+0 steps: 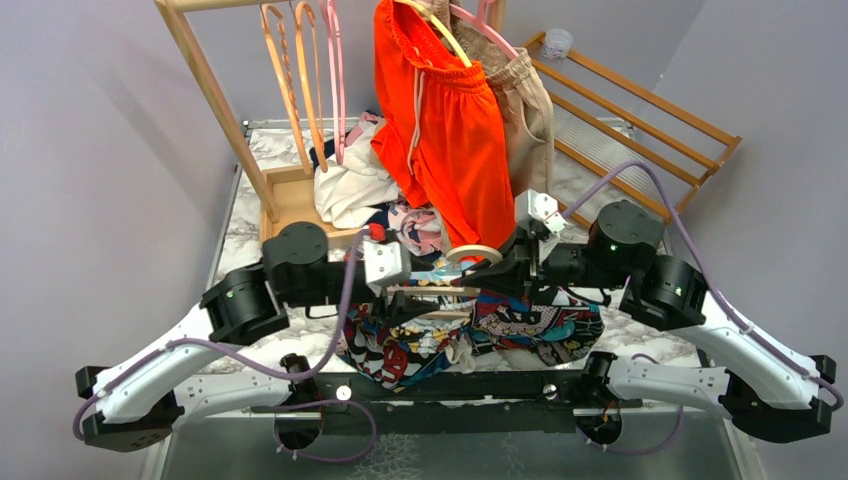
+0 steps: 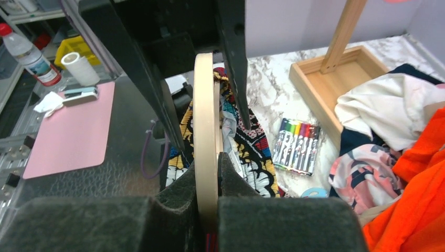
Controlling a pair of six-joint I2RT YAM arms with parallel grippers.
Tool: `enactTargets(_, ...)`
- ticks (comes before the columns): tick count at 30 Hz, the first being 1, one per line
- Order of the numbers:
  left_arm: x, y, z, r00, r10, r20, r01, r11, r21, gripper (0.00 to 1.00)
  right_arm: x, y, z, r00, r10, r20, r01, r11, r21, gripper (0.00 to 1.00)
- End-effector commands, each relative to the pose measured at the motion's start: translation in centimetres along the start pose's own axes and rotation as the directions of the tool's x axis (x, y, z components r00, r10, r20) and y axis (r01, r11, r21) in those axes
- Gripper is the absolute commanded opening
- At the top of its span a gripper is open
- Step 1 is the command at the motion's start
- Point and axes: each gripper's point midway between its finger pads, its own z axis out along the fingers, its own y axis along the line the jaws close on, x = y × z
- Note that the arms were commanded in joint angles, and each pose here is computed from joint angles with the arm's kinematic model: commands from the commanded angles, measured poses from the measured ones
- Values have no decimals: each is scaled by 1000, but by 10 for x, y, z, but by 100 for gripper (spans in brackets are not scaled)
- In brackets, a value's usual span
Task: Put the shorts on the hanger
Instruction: Hang the shorts on the hanger.
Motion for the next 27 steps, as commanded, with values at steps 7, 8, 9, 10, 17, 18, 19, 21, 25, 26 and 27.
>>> enactTargets(7, -46, 19, -73, 975, 49, 215, 8, 966, -257, 61, -32, -9, -19, 990, -49, 133, 34, 994, 108, 1)
enactTargets(8, -46, 20, -78, 973, 48, 225, 17, 961, -278, 60, -33, -10, -21, 989, -51, 135, 35, 993, 115, 1)
enactTargets(9, -46, 23, -84, 971, 46, 233, 28, 953, -301, 59, -33, -11, -23, 989, -53, 139, 36, 992, 124, 1)
enactTargets(10, -45, 25, -88, 970, 40, 241, 41, 946, -322, 58, -34, -12, -25, 989, -54, 141, 34, 990, 137, 1)
enactTargets(17, -27, 50, -102, 947, -142, 287, 267, 845, -464, 52, -36, -25, -37, 983, -64, 172, 23, 973, 231, 1)
enactTargets(18, -22, 57, -103, 935, -188, 299, 321, 806, -498, 51, -36, -27, -39, 982, -65, 175, 20, 969, 245, 1)
enactTargets(19, -19, 58, -103, 923, -230, 309, 364, 783, -505, 50, -36, -29, -39, 982, -65, 176, 17, 966, 258, 1)
enactTargets(21, -16, 57, -99, 901, -296, 318, 424, 761, -491, 50, -35, -34, -41, 982, -64, 175, 11, 958, 288, 1)
enactTargets(25, -13, 55, -92, 864, -377, 332, 499, 727, -472, 50, -33, -45, -43, 984, -60, 168, -2, 938, 347, 1)
enactTargets(26, -11, 56, -91, 858, -393, 332, 512, 716, -475, 50, -33, -47, -43, 984, -60, 168, -3, 935, 354, 1)
enactTargets(27, -9, 57, -89, 851, -408, 331, 525, 702, -481, 50, -33, -48, -42, 984, -59, 168, -5, 933, 360, 1)
